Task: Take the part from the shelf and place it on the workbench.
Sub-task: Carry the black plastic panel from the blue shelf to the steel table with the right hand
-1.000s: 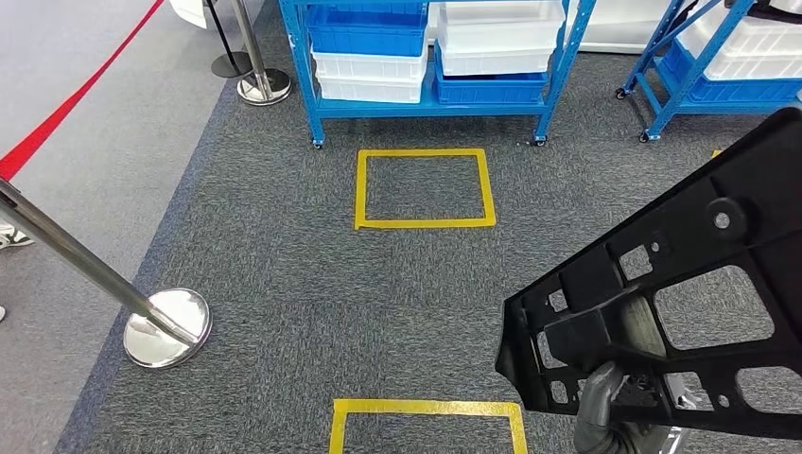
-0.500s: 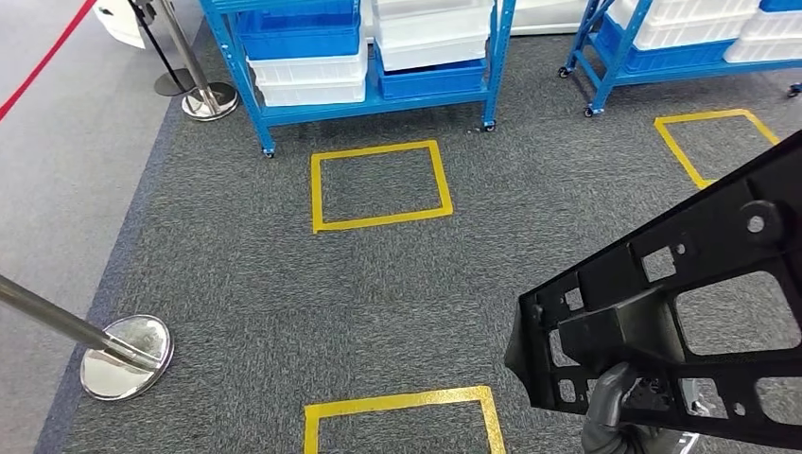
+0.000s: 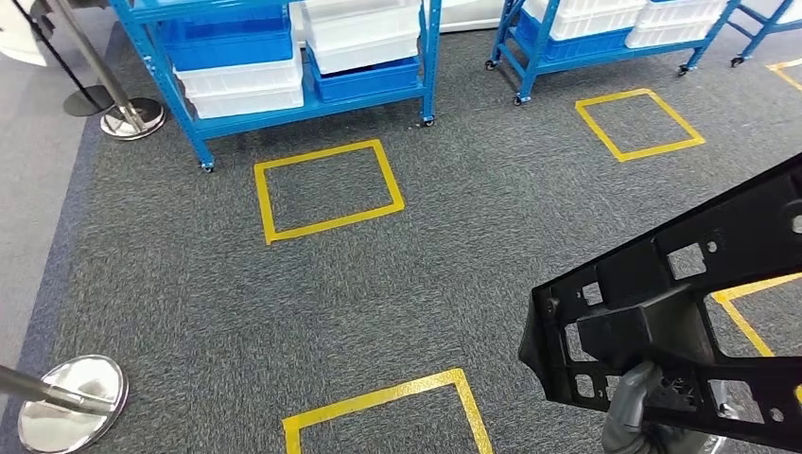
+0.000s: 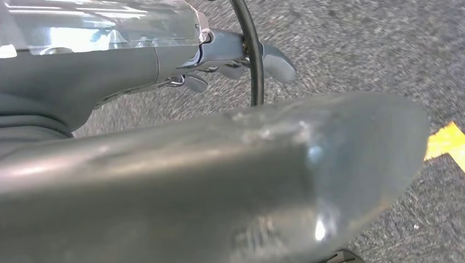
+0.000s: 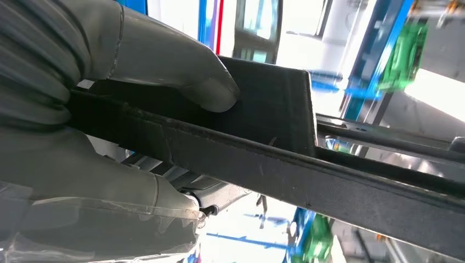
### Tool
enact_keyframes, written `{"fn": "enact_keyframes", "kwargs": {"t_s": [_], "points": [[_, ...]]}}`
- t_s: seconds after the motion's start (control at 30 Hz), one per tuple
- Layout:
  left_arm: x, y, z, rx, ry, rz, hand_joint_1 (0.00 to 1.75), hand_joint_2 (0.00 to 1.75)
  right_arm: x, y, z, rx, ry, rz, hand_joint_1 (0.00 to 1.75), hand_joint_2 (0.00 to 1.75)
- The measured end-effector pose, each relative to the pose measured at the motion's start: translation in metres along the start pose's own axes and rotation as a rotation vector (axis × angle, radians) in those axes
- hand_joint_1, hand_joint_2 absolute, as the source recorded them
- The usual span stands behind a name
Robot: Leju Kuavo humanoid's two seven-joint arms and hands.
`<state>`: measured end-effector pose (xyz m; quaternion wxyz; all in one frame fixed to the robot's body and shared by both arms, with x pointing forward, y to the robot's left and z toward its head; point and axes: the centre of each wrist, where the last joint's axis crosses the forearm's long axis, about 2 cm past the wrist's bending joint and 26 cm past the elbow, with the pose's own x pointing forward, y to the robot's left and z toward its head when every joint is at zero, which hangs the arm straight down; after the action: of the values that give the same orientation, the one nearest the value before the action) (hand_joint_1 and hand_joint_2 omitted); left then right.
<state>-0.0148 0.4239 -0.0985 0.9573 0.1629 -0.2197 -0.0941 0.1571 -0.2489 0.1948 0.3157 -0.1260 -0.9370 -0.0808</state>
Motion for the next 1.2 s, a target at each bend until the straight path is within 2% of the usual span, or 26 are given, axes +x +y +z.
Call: {"fn": "enact_keyframes", "kwargs": {"t_s": [0.4,0.7,1.2], "points": [[0.008,-0.002,-0.003,-0.008,-0.007,-0.007,0.0,0.0,-0.006,-0.01,-0.02,-0.008,-0.054,0.03,1.75,1.75],[0.004,-0.003,-0.002,-0.024,0.0,-0.008,0.0,0.0,-0.003,-0.011,-0.017,-0.006,-0.09,0.088,1.75,1.75],[0.006,-0.003,-0.002,-0.034,-0.011,-0.013,0.0,0.0,-0.002,-0.016,-0.014,-0.004,-0.044,0.084,1.75,1.75]]}}
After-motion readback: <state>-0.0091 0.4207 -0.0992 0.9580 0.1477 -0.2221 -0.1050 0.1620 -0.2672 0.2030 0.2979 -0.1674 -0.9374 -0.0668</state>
